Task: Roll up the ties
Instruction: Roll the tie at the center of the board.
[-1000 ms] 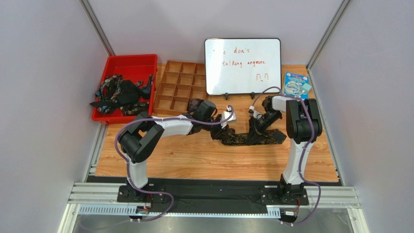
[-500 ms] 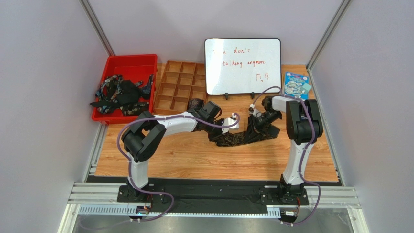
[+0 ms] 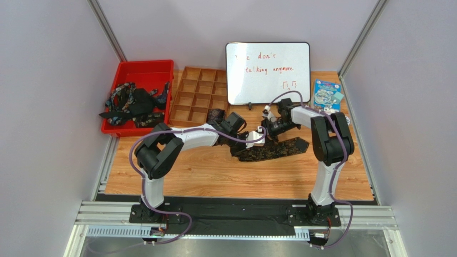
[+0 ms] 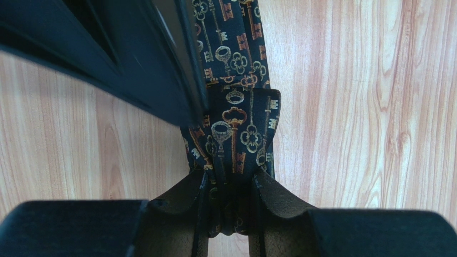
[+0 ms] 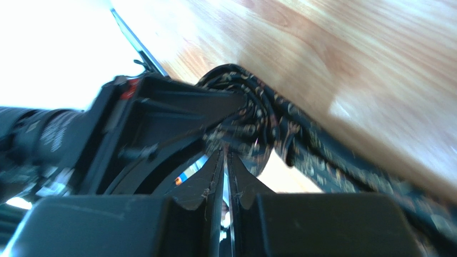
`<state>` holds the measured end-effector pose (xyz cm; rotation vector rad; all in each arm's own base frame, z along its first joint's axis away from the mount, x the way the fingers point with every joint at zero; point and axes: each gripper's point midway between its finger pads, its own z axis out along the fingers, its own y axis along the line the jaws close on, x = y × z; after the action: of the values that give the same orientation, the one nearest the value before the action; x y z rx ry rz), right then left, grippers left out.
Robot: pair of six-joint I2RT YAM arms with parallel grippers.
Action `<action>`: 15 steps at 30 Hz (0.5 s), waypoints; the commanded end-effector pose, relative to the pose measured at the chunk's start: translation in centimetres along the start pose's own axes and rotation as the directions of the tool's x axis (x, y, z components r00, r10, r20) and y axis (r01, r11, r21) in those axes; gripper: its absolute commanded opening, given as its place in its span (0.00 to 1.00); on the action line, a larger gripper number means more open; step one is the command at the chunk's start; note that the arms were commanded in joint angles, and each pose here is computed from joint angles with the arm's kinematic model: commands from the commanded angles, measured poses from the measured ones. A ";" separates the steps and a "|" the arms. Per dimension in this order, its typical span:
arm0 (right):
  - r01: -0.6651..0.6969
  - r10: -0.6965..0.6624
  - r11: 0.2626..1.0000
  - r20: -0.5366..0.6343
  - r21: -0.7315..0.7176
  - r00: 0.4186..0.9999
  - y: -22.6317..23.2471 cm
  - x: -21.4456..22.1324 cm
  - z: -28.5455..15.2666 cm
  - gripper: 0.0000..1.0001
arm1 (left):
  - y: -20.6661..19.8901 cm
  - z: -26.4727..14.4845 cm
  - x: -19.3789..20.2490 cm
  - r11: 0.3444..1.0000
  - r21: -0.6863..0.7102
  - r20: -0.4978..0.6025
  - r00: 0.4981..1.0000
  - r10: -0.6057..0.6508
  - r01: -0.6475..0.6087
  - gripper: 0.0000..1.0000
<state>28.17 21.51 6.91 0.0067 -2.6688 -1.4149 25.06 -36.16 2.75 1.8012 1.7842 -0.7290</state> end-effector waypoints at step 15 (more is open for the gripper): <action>0.012 -0.012 0.999 -0.007 0.051 1.000 2.0 0.8 -1.5 0.25 | -0.5 1.2 4.0 0.998 -0.002 -0.139 0.989 -0.058 0.059 0.13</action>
<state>27.41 21.79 4.68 -0.0212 -2.6479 -1.2759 25.08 -36.13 2.62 1.8012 1.7989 -0.7260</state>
